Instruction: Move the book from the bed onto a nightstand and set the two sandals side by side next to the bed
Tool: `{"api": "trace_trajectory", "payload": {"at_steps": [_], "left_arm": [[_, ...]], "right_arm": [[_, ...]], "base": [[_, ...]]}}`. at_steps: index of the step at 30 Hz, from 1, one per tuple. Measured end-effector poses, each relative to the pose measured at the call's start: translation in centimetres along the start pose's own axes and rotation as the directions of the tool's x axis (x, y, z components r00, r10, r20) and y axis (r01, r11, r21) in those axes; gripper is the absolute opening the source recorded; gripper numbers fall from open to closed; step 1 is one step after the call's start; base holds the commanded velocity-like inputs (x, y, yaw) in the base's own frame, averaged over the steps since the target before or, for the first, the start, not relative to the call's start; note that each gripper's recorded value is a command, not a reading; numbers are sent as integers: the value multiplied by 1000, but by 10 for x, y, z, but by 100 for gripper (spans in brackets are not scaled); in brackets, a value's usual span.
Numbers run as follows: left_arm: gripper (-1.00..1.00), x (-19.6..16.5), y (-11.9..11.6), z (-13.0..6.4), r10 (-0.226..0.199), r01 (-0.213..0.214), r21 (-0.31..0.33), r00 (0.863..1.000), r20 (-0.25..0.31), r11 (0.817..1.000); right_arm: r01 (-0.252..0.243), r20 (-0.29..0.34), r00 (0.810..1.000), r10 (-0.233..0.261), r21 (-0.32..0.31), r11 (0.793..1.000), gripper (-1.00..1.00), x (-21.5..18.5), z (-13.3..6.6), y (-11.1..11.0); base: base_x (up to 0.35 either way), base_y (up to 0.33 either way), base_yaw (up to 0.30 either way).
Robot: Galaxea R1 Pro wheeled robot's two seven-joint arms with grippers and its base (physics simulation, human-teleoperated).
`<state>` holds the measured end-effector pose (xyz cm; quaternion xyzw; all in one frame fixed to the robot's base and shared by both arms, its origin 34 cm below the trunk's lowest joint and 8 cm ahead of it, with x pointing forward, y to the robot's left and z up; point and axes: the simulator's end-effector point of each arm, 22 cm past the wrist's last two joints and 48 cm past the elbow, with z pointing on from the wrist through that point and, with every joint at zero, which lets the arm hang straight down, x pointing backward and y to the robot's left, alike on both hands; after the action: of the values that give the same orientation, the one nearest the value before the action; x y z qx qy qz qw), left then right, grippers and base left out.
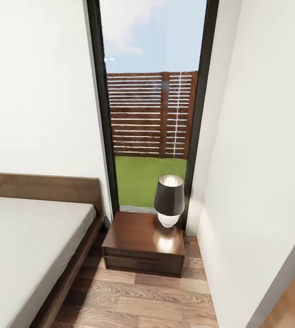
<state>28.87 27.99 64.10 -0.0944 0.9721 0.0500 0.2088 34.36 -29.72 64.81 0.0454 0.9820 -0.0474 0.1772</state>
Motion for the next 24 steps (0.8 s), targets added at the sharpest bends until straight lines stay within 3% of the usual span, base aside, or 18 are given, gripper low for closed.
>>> {"api": "trace_trajectory", "payload": {"at_steps": [24], "left_arm": [[100,0,-1,0,5,-5,2,1000,0,1000]], "right_arm": [[0,0,1000,0,-2,1000,-100,0,0,1]], "base": [[-3,-49,3]]}}
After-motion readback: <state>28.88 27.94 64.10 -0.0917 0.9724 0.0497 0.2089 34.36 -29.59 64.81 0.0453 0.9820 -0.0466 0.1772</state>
